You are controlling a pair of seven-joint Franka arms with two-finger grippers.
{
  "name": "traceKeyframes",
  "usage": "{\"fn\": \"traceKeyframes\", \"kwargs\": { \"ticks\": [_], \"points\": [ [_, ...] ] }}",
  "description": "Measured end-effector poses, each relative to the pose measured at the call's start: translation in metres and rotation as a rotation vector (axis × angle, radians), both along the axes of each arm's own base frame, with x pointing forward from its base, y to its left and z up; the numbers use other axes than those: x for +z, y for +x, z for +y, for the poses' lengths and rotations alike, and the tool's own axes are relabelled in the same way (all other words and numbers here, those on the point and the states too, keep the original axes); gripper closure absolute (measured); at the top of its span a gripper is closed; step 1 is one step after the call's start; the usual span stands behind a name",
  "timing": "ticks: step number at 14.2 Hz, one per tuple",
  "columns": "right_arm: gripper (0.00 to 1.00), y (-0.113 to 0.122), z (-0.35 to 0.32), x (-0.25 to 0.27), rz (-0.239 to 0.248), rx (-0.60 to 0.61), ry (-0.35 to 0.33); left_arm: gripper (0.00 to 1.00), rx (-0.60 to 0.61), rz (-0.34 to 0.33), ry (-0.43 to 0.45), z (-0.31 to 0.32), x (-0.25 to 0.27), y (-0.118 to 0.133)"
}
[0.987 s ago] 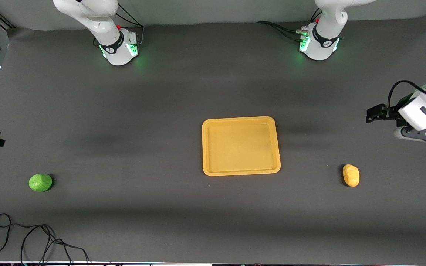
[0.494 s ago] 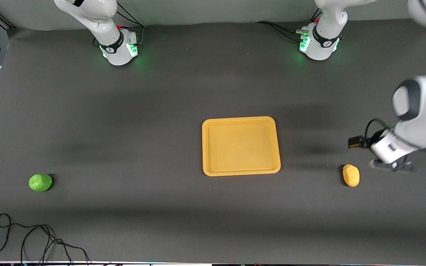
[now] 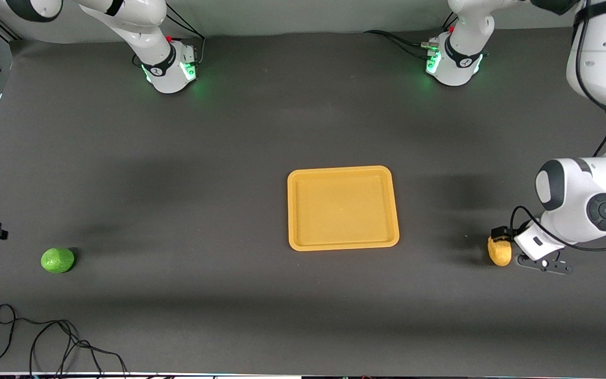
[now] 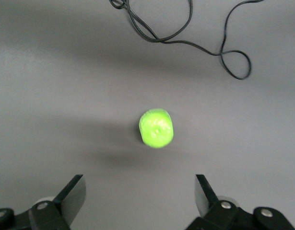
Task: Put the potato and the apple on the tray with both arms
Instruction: 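Reach the left gripper to the potato while the right gripper reaches the apple, then grasp the potato with the left gripper and carry it onto the tray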
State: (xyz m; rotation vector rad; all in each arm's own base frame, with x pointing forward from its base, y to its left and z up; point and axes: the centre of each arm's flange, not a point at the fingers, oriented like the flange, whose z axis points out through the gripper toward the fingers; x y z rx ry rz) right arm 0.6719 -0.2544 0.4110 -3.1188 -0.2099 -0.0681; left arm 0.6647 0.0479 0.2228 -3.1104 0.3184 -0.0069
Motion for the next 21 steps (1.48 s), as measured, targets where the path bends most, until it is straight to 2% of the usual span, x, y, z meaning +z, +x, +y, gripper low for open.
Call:
{"fn": "traceKeyframes", "kwargs": {
  "ticks": [4,8,11,14,18,20,21],
  "points": [
    [0.00,0.013,-0.003,-0.067,-0.005,-0.021,0.024,0.04,0.013,-0.032,-0.034,-0.008,-0.033,0.009],
    [0.00,0.015,-0.005,-0.135,-0.050,-0.048,0.020,0.45,0.038,-0.036,-0.056,-0.012,-0.031,0.016],
    [0.00,0.010,-0.005,-0.170,-0.062,-0.058,0.018,0.45,0.120,0.004,-0.078,-0.051,-0.007,0.019],
    [0.00,0.006,-0.007,-0.195,-0.069,-0.046,0.049,0.45,0.189,0.051,-0.070,-0.149,0.030,0.007],
    [0.00,0.000,-0.017,-0.216,-0.084,-0.029,0.064,0.45,0.233,0.086,-0.068,-0.286,0.059,-0.036],
    [0.00,-0.001,-0.019,-0.218,-0.084,-0.030,0.064,0.45,0.229,0.100,-0.066,-0.323,0.041,-0.062],
    [0.05,-0.001,-0.019,-0.218,-0.085,-0.029,0.064,0.45,0.231,0.080,-0.079,-0.336,0.028,-0.074]
  ]
}}
